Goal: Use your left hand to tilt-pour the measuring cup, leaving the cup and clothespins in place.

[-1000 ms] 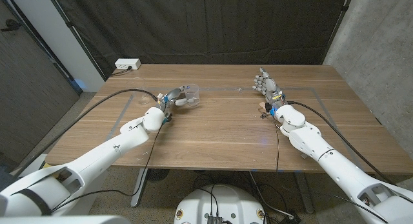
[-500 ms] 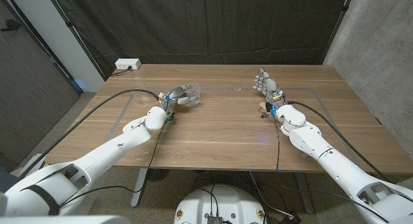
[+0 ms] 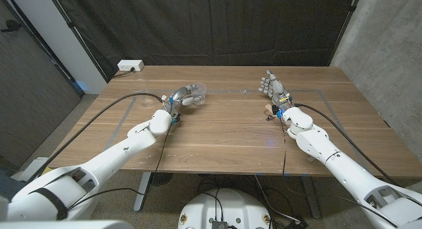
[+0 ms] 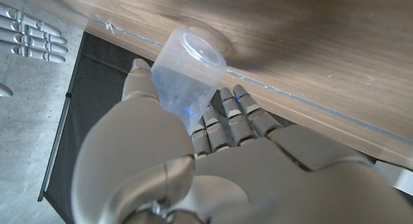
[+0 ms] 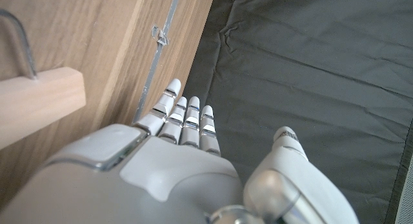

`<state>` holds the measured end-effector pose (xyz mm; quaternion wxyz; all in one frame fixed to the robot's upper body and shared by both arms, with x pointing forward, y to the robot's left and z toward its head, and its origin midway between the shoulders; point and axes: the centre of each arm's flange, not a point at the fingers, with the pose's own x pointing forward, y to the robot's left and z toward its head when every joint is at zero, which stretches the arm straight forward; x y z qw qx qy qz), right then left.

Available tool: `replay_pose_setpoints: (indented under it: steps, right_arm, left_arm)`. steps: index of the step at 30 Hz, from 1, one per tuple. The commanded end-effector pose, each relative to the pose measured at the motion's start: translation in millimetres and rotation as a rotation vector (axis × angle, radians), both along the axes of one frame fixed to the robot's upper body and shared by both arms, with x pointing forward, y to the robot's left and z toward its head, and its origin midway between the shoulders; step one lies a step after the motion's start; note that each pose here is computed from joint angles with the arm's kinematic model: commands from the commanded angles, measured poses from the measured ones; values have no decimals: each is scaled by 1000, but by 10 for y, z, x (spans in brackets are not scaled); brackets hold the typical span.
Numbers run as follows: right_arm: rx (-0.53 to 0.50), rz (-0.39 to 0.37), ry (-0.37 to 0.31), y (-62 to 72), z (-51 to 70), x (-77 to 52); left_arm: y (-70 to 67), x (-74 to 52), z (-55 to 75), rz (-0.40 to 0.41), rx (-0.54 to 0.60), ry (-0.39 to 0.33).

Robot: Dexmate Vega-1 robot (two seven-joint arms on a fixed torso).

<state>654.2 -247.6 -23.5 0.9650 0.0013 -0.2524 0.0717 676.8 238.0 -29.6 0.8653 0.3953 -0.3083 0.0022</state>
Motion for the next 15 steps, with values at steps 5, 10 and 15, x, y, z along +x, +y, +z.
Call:
replay_pose_setpoints:
  steps: [5, 10, 15]
  right_arm:
    - [3, 7, 2, -11, -26, 8]
    - [0, 9, 3, -9, -28, 7]
    - [-5, 16, 6, 7, -29, 14]
  left_arm:
    - [110, -148, 0, -14, -153, -46]
    - [214, -242, 2, 12, -207, -51]
    - [317, -348, 10, 32, -245, -46]
